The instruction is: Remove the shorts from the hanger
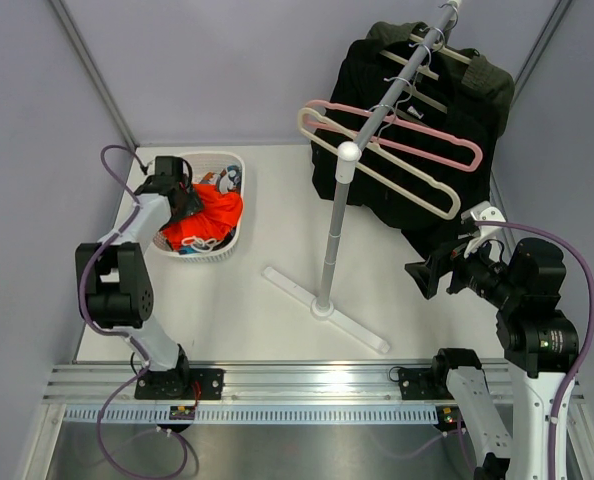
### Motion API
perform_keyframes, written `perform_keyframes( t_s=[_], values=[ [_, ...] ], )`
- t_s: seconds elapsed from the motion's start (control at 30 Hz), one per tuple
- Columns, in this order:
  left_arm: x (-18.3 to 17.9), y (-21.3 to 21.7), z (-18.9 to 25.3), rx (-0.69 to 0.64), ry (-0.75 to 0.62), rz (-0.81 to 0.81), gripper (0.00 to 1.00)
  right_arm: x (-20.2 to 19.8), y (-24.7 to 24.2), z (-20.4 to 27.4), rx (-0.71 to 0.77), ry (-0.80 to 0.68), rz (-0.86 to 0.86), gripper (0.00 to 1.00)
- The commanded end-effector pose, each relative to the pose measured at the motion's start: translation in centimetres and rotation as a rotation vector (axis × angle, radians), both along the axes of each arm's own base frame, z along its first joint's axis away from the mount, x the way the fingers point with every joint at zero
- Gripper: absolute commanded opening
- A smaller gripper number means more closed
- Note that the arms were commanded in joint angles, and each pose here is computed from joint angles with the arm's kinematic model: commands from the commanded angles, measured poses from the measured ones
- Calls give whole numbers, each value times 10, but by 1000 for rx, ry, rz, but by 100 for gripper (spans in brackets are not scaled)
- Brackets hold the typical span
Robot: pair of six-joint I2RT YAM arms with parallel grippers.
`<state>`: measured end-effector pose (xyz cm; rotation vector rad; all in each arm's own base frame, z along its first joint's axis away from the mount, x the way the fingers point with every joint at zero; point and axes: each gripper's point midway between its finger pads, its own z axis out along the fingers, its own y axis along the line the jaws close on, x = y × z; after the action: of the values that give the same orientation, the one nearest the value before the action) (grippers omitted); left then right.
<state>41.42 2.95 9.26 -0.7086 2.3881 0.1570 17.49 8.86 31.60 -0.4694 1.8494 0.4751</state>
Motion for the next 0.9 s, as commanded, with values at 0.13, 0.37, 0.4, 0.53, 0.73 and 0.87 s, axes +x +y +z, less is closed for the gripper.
perform_keyframes(
  t_s=[0.13,0.37,0.4,0.53,0.73,0.87],
  values=[
    [6,-27,124,-68,-322,-146,93,-6,5,13,37,-8,15,100],
    [-10,-44,185,-87,-463,-275,99,-12,5,20,40,-15,12,99],
    [-13,-46,189,-79,-477,-309,99,-13,5,22,39,-17,7,99],
    [-43,-97,207,-213,-620,-577,99,-10,1,24,47,-18,-31,100],
    [-149,-169,260,-339,-894,-943,99,0,-14,24,65,-23,-150,99],
    [-211,-186,256,-377,-955,-1098,99,4,-26,22,52,-48,-225,99]
  ],
)
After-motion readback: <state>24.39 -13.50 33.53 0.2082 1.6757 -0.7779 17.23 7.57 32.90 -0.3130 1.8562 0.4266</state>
